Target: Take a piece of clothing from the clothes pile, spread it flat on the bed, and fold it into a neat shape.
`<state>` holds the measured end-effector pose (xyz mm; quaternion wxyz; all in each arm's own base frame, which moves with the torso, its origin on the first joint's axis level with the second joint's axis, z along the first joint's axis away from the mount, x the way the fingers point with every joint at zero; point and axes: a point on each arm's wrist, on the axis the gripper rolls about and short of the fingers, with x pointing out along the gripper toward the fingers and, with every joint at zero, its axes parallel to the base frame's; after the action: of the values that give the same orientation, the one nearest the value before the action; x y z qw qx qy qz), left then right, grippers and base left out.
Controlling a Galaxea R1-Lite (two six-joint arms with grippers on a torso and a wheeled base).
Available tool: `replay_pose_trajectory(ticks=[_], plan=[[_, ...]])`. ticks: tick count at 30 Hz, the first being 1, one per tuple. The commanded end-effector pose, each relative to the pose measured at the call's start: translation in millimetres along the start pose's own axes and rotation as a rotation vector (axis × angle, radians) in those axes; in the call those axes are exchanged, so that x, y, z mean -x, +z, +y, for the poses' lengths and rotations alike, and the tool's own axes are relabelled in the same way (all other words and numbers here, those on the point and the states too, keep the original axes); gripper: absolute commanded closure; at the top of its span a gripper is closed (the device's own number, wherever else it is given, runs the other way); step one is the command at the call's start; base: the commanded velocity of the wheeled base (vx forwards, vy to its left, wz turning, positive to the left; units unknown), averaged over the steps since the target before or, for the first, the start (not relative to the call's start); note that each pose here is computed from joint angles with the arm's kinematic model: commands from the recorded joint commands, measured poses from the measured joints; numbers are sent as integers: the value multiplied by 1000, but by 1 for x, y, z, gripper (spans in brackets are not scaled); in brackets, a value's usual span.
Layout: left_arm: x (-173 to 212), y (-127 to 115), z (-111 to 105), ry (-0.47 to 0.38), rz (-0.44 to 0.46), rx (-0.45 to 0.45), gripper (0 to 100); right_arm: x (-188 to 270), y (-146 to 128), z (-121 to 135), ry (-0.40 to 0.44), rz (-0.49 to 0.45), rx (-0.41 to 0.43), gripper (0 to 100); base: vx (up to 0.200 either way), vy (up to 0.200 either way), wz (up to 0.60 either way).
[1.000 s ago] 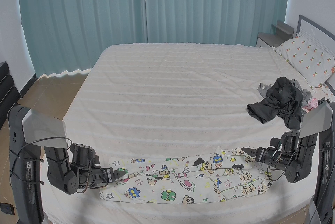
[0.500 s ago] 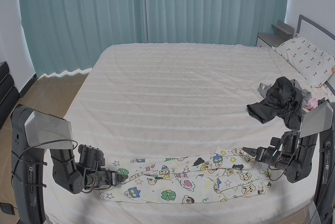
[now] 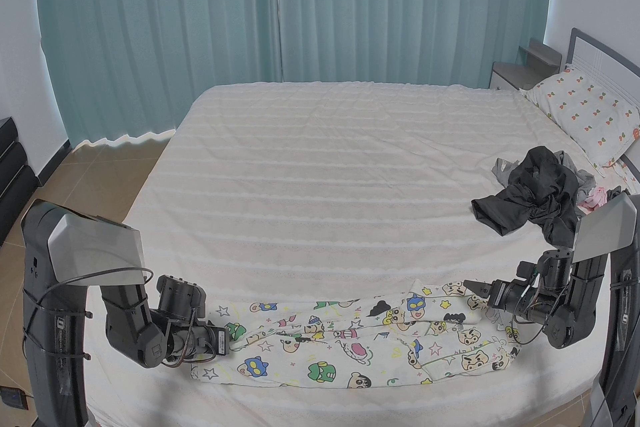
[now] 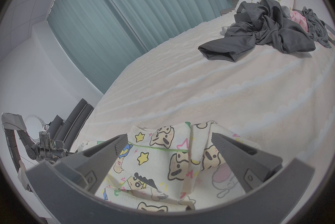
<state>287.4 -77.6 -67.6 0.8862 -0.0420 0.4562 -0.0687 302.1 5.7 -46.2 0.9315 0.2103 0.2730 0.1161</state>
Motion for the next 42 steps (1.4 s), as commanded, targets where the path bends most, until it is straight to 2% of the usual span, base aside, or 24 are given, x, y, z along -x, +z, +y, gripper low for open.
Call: replay_pose_trajectory(ticks=[1,6,9,16,29,30,33,34,36,39,42], plan=[[1,0,0,-2,1,4,100,0,1,1,4,-10,3,0,0,0,0],[3,-1,0,-6,4,23,100,0,1,0,3,-11,3,0,0,0,0],[9,9,4,-6,-35,71,100,1,2,0,3,-11,3,0,0,0,0],[22,25,23,27,-102,125,100,1,2,1,5,-11,3,0,0,0,0],[35,32,51,71,-136,185,100,1,2,1,5,-11,2,0,0,0,0],[45,35,68,82,-123,196,100,1,2,1,5,-11,2,0,0,0,0],[58,40,86,82,-122,235,100,1,2,1,5,-11,2,0,0,0,0],[58,40,86,82,-122,235,100,1,2,1,5,-11,2,0,0,0,0],[70,47,109,101,-153,283,100,1,2,1,5,-11,2,0,0,0,0],[77,49,122,120,-162,292,100,1,2,1,5,-11,2,0,0,0,0],[92,50,154,164,-156,314,100,1,2,1,5,-11,2,0,0,0,0]])
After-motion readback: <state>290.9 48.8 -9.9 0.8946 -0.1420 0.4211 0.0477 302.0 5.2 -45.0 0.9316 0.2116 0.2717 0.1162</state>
